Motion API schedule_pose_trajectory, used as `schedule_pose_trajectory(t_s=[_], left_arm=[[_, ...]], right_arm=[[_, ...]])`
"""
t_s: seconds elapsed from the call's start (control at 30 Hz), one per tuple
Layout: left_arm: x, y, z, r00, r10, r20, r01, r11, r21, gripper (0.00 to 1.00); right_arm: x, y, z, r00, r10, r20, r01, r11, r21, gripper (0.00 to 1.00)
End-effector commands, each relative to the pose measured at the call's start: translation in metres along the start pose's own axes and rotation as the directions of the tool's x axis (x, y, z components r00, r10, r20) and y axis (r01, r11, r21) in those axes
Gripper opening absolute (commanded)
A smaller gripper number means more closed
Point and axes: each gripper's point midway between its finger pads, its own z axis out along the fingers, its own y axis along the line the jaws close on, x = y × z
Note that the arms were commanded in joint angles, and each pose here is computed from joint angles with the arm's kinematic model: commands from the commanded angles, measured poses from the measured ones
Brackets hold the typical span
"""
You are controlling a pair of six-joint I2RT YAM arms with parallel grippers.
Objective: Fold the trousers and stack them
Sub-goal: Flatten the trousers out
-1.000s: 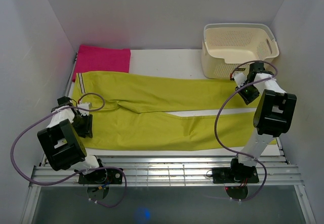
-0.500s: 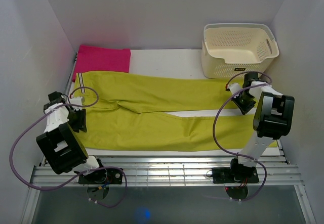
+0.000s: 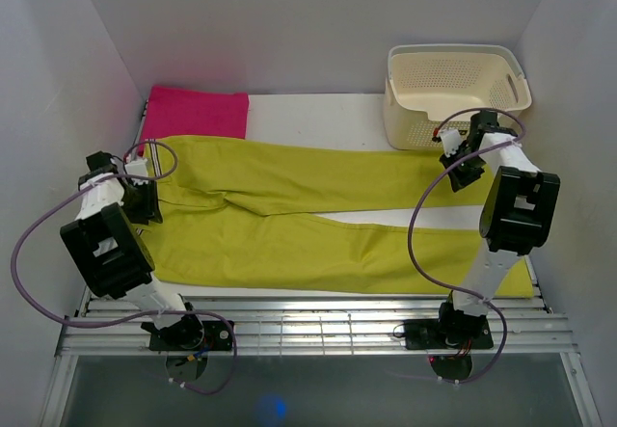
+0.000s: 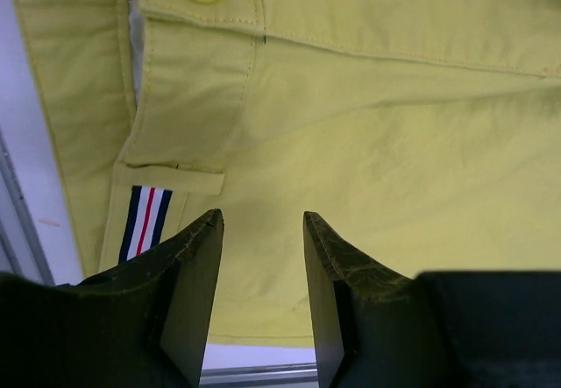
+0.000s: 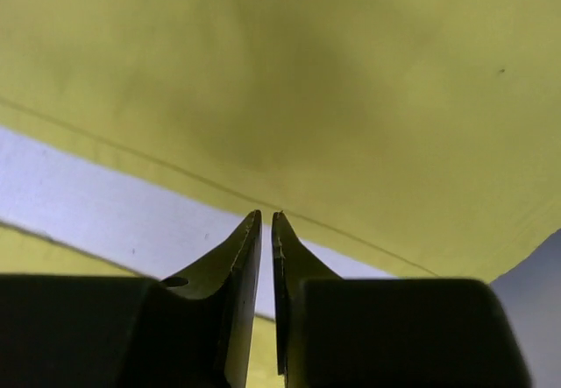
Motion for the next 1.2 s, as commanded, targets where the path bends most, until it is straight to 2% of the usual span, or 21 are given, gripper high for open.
schedule_pose_trajectory(t_s=[0.0, 0.17, 0.3, 0.43, 0.63, 0.73, 0.87, 0.9, 0.93, 1.0, 1.07, 1.1, 1.13, 1.17], left_arm=[[-0.020, 0.005, 0.009, 0.998, -0.024, 0.057, 0.025, 1.000, -0.017, 0.53], [-0.003, 0.017, 0.031, 0.999, -0.051, -0.002, 0.051, 0.997, -0.063, 0.52], [0.009, 0.022, 0.032, 0.998, -0.059, -0.027, 0.057, 0.994, -0.090, 0.52], [0.031, 0.029, 0.029, 0.996, -0.054, -0.069, 0.047, 0.994, -0.099, 0.52], [0.051, 0.032, 0.014, 0.997, -0.035, -0.072, 0.029, 0.996, -0.083, 0.51], [0.036, 0.021, 0.002, 1.000, 0.017, -0.024, -0.017, 1.000, -0.012, 0.51], [-0.017, 0.014, -0.031, 0.986, 0.106, 0.127, -0.114, 0.992, 0.056, 0.62], [-0.047, 0.020, -0.050, 0.967, 0.154, 0.201, -0.163, 0.986, 0.029, 0.81], [-0.059, 0.019, -0.058, 0.958, 0.170, 0.229, -0.184, 0.982, 0.044, 0.95], [-0.105, 0.024, -0.075, 0.923, 0.216, 0.318, -0.237, 0.971, 0.028, 0.98], [-0.129, 0.020, -0.075, 0.896, 0.274, 0.349, -0.310, 0.949, 0.051, 0.97], [-0.136, 0.023, -0.062, 0.896, 0.278, 0.345, -0.323, 0.943, 0.077, 0.95], [-0.155, 0.028, -0.068, 0.862, 0.331, 0.383, -0.377, 0.925, 0.050, 0.95], [-0.165, 0.024, -0.064, 0.839, 0.356, 0.411, -0.418, 0.906, 0.069, 0.94]], right_arm=[[-0.017, -0.011, 0.022, 0.996, 0.081, 0.030, -0.082, 0.996, 0.020, 0.16], [0.000, -0.011, 0.047, 0.995, 0.091, -0.046, -0.089, 0.995, 0.051, 0.16], [0.041, 0.008, 0.059, 0.986, 0.049, -0.162, -0.046, 0.999, 0.028, 0.15], [0.092, 0.045, 0.058, 0.966, -0.047, -0.255, 0.036, 0.998, -0.045, 0.13], [0.129, 0.092, 0.040, 0.951, -0.122, -0.285, 0.074, 0.982, -0.173, 0.13], [0.137, 0.108, 0.033, 0.947, -0.161, -0.280, 0.094, 0.967, -0.237, 0.12], [0.123, 0.102, 0.023, 0.954, -0.180, -0.241, 0.122, 0.964, -0.238, 0.14], [0.108, 0.094, 0.018, 0.961, -0.180, -0.211, 0.131, 0.965, -0.229, 0.15], [0.099, 0.089, 0.014, 0.966, -0.176, -0.190, 0.133, 0.966, -0.220, 0.18], [0.078, 0.082, 0.008, 0.976, -0.162, -0.145, 0.127, 0.967, -0.223, 0.23], [0.048, 0.063, -0.007, 0.983, -0.161, -0.087, 0.143, 0.973, -0.184, 0.41], [0.040, 0.058, -0.008, 0.984, -0.163, -0.074, 0.147, 0.973, -0.180, 0.48], [0.024, 0.046, -0.017, 0.984, -0.172, -0.046, 0.164, 0.975, -0.147, 0.57], [0.018, 0.040, -0.019, 0.984, -0.173, -0.038, 0.167, 0.977, -0.131, 0.61]])
